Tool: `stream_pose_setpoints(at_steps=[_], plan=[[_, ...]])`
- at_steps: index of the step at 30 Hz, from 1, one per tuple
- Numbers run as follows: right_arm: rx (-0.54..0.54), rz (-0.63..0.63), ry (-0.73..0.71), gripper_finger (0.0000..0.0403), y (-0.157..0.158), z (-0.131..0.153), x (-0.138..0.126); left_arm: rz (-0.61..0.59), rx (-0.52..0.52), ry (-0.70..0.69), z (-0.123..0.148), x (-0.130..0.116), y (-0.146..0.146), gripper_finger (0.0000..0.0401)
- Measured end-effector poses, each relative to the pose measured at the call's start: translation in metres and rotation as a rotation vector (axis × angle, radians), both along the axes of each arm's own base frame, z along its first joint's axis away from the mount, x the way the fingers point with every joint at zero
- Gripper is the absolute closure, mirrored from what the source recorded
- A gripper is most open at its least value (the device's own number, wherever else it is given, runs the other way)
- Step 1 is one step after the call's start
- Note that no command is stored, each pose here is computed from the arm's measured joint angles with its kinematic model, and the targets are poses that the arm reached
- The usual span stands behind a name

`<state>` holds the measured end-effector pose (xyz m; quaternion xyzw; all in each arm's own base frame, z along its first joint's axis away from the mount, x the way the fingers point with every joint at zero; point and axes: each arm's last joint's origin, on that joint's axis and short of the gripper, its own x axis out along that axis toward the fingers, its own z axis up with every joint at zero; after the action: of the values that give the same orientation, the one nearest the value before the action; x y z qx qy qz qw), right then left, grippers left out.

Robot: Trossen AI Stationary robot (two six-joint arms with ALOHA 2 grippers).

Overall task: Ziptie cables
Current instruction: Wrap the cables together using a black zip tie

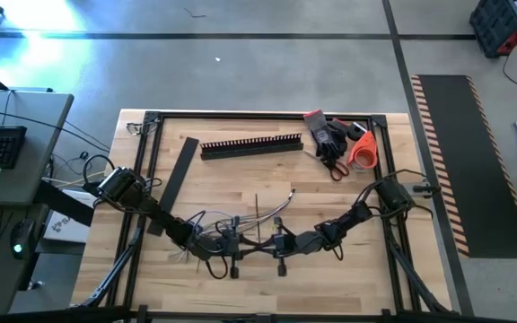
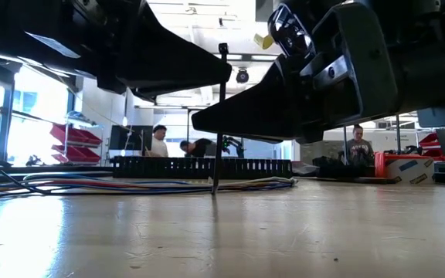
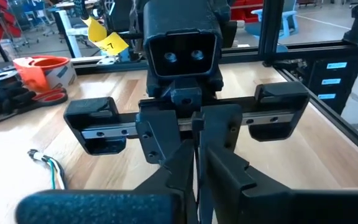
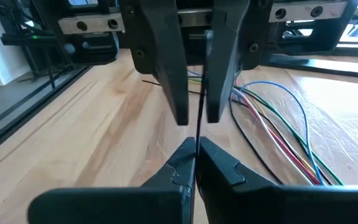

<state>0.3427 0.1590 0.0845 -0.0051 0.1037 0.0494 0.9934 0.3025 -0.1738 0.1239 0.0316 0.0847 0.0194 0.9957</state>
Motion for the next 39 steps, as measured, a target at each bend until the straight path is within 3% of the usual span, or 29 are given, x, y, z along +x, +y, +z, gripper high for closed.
stream_pose_setpoints(at_steps=[5, 11, 20, 23, 31, 35, 39], plan=[[0.001, 0.005, 0.0, 0.0403, 0.0, 0.0, 0.0, 0.003, -0.002, -0.02, 0.002, 0.0, 0.0, 0.0368], [0.002, 0.009, 0.001, 0.0403, 0.0, 0.0, 0.0, 0.007, -0.002, -0.02, 0.002, 0.0, 0.0, 0.0397], [0.011, 0.014, 0.021, 0.0396, 0.0, -0.002, 0.0, 0.054, -0.041, 0.015, -0.003, -0.002, 0.0, 0.0401], [-0.013, 0.012, 0.117, 0.0369, -0.001, -0.004, -0.003, 0.084, -0.049, 0.018, -0.004, -0.005, -0.004, 0.0401], [-0.022, 0.052, 0.337, 0.0244, -0.005, 0.016, -0.015, 0.103, -0.089, 0.049, -0.008, -0.011, -0.01, 0.0401], [0.001, 0.101, 0.333, 0.0206, -0.005, 0.039, -0.019, 0.111, -0.097, 0.056, -0.009, -0.011, -0.009, 0.0401], [0.003, 0.148, 0.269, 0.0197, -0.003, 0.064, -0.024, 0.112, -0.092, 0.058, -0.009, -0.011, -0.009, 0.0401]])
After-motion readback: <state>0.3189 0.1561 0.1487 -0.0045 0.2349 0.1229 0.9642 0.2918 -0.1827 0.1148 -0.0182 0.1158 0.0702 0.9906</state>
